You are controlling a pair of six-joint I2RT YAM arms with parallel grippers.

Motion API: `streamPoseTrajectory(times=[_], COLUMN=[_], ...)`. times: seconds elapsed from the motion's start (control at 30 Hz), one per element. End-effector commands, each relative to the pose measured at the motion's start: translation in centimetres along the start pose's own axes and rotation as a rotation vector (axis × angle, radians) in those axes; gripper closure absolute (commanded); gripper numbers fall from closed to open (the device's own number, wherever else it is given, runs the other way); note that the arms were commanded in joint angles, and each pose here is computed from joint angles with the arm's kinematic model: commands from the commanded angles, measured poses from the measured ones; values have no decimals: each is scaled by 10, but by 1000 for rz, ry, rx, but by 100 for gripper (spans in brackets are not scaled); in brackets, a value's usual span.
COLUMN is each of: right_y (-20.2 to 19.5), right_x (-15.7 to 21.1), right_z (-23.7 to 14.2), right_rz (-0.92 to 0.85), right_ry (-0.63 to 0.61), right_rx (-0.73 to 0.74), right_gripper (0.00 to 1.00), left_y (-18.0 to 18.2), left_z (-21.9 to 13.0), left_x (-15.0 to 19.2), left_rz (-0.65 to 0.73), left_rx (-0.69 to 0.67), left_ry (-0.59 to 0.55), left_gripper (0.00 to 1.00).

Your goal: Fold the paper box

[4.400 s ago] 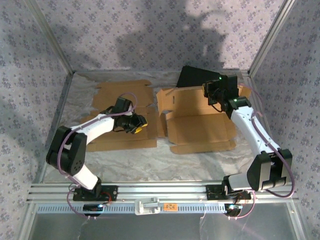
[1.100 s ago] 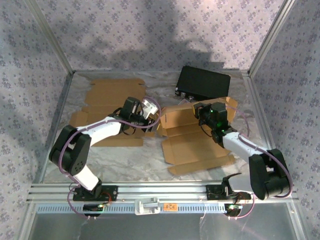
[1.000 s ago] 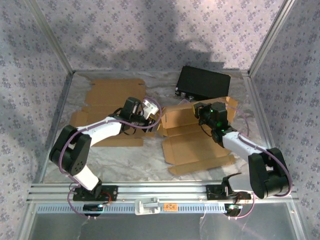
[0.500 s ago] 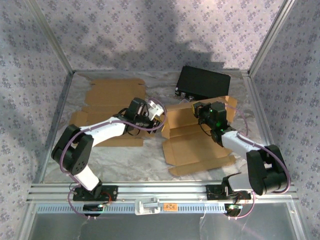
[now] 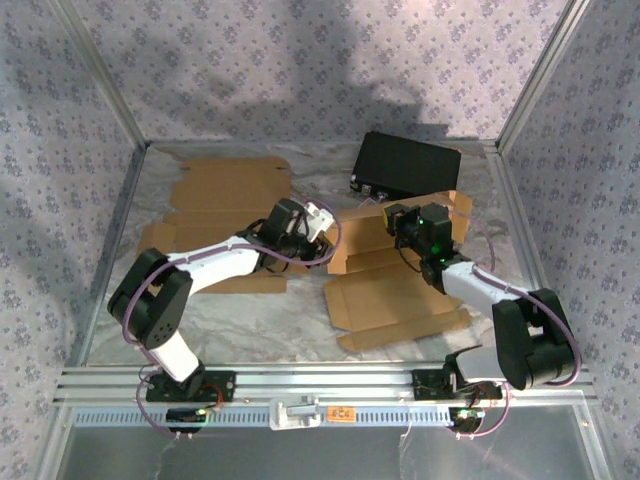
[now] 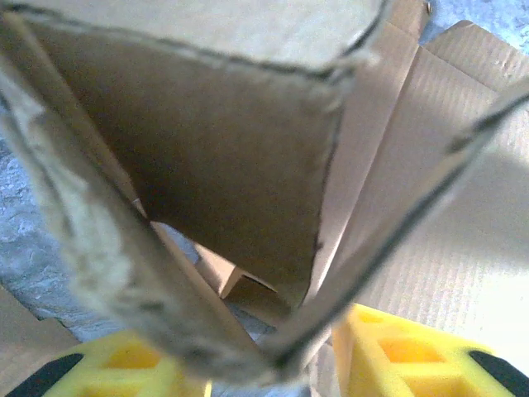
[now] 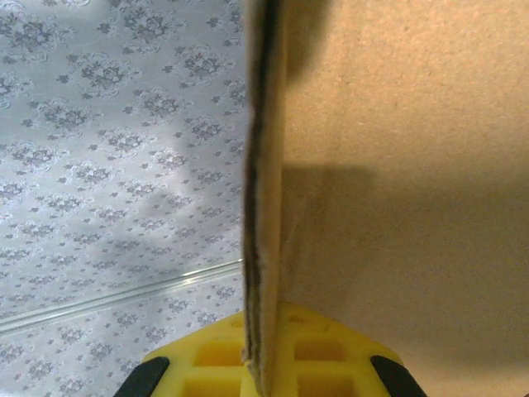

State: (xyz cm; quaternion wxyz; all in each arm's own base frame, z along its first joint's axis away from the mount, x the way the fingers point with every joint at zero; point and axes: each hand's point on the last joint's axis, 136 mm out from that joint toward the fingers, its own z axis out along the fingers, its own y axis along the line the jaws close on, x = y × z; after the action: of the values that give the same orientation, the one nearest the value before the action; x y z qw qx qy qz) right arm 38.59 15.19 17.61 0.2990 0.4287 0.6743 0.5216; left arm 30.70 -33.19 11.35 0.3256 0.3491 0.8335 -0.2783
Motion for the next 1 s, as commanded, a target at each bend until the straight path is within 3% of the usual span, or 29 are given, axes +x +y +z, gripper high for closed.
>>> streamPoseTrajectory(times=[0.0,0.4,0.67,0.97], right_y=[12,-15,-28,-41], right_x=[4,10,13,14], right_z=[-4,-36,-37,-36], right_rz=[-13,-24,-43,-39], right_ry=[-5,-7,1,-8], right_rx=[-80,-94,-77,-33], right_gripper=[100,100,100,100], left_y=[3,6,3,4], left_z=[4,7,16,20], left_x=[-14,3,7,3], left_rz=[7,37,29,-21], left_rx=[-88,-244,-254,-326], left_ry=[-34,-10,-6,-24], left_gripper=[59,61,62,70])
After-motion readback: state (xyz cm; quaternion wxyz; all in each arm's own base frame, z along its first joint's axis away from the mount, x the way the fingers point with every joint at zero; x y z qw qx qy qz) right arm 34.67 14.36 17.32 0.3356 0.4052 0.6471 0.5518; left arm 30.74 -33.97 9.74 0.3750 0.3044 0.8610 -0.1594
